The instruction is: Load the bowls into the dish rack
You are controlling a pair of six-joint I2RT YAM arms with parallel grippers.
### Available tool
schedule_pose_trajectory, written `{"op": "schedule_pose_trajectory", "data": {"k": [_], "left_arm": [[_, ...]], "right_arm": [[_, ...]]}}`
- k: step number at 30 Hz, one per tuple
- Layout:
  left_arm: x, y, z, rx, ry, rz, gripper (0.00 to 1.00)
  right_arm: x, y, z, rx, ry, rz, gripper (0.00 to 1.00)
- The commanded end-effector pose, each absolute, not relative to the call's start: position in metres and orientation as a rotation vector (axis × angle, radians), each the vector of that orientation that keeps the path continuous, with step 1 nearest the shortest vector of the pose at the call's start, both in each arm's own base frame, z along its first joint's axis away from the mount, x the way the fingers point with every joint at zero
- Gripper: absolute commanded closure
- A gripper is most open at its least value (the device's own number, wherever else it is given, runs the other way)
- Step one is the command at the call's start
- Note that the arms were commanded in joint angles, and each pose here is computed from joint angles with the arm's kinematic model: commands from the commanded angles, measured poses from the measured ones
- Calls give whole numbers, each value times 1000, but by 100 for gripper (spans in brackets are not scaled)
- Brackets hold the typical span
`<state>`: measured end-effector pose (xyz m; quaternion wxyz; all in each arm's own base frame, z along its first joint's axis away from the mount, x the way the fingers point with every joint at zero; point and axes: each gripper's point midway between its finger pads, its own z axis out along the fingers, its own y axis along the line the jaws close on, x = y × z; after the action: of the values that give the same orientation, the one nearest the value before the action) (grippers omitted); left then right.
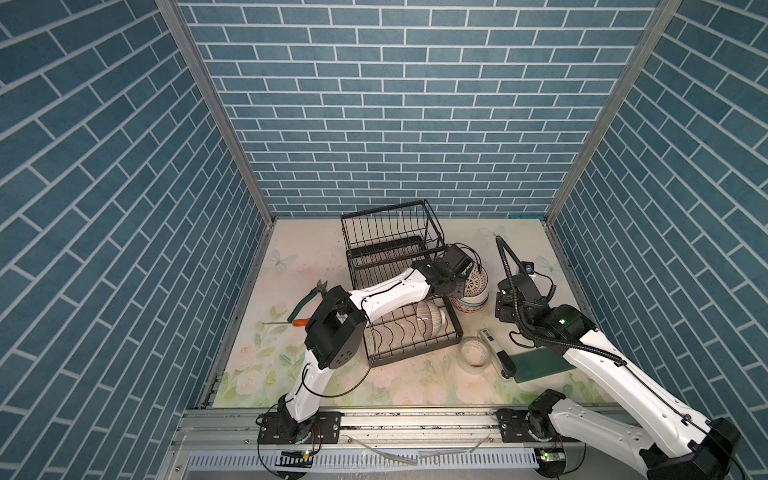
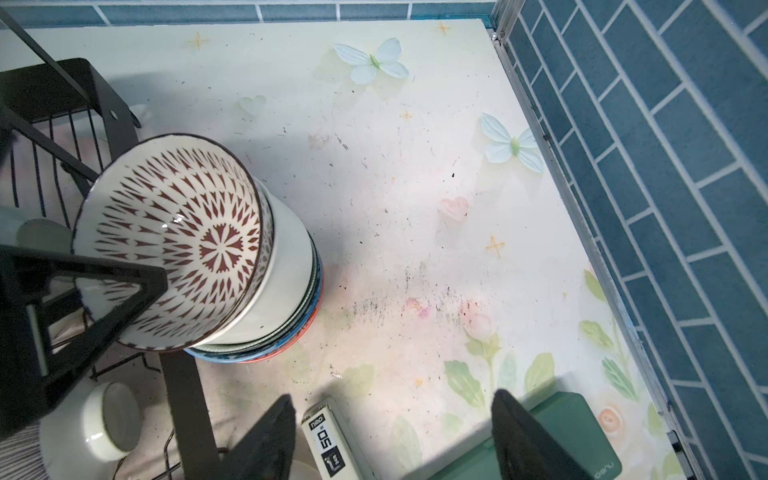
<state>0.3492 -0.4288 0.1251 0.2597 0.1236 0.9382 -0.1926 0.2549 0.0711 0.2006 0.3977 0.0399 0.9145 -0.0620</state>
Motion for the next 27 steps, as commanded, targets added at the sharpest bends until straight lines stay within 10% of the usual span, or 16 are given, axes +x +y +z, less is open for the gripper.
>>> {"op": "schedule_pose_trajectory", "data": {"k": [1, 27], "left_arm": [[351, -434, 133, 329, 2523, -544, 59], [352, -434, 150, 314, 2487, -583, 75]], "right_arm": [[256, 67, 196, 97, 2317, -194, 25], [262, 72, 201, 67, 2322, -206, 25]]}}
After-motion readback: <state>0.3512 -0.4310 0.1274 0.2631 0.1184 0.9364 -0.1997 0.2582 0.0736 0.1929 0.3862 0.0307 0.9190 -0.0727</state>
